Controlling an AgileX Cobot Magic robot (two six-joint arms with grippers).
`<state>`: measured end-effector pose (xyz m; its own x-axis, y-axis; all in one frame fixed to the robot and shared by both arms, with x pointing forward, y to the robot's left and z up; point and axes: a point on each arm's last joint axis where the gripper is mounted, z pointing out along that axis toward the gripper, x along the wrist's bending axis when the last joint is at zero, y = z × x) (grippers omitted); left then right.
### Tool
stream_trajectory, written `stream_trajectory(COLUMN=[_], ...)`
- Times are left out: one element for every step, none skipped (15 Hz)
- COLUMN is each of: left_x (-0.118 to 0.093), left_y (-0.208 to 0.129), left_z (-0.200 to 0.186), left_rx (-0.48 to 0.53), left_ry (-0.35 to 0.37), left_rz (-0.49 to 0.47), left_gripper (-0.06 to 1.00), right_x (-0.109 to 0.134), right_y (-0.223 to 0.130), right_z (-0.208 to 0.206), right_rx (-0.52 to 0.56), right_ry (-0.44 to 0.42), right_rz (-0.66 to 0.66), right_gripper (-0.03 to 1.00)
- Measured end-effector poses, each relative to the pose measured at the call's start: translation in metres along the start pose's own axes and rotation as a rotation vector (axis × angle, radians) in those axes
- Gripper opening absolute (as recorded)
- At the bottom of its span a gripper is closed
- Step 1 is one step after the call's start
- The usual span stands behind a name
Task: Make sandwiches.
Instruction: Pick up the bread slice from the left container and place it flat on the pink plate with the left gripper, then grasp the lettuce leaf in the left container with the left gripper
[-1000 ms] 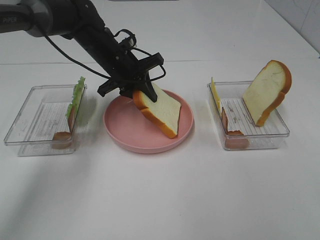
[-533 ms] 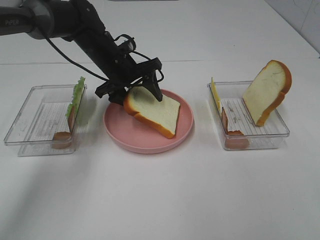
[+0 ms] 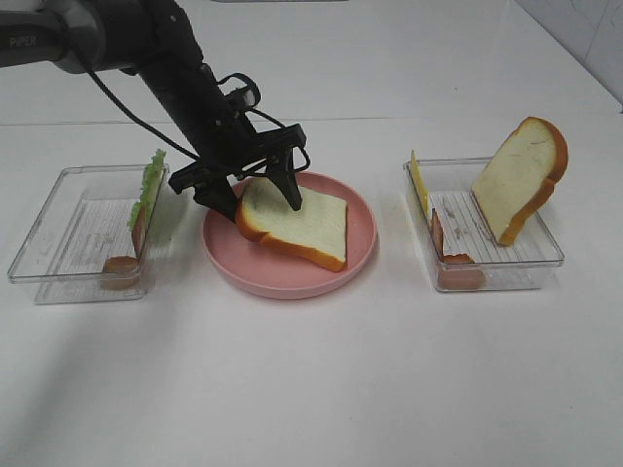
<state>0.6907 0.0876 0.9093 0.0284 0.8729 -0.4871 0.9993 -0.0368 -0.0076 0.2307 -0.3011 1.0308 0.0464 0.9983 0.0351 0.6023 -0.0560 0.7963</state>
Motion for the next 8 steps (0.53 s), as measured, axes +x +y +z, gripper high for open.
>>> stream_trajectory(left_x=[-0.002,-0.005,-0.011,-0.014,-0.018,-0.023,-0.028,-0.033], left_y=[0.001,0.003,0.01,0.014,0.017,0.019,0.019,0.019], left_z=[-0.004,-0.01,-0.027,-0.035,-0.042,-0.047,-0.05,-0.052], left_rx=[-0.001,-0.003,-0.048,-0.083,-0.111,-0.13,-0.142,-0.146], left_ry=[0.005,0.016,0.064,0.079,0.078,0.066,0.051,0.036], left_rz=[0.007,0.009,0.014,0.014,0.015,0.02,0.028,0.032], left_gripper=[0.67,0.67,0.67,0.67,0.67,0.67,0.67,0.67], right_x=[0.0,0.0,0.0,0.0,0.0,0.0,0.0,0.0], right_y=[0.0,0.0,0.0,0.0,0.0,0.0,0.0,0.0], right_z=[0.0,0.0,0.0,0.0,0.0,0.0,0.0,0.0], right_rx=[0.0,0.0,0.0,0.0,0.0,0.0,0.0,0.0], right_ry=[0.0,0.0,0.0,0.0,0.0,0.0,0.0,0.0], right_rz=[0.0,0.0,0.0,0.0,0.0,0.0,0.0,0.0], right_gripper=[0.93,0.93,0.93,0.93,0.93,0.93,0.93,0.93])
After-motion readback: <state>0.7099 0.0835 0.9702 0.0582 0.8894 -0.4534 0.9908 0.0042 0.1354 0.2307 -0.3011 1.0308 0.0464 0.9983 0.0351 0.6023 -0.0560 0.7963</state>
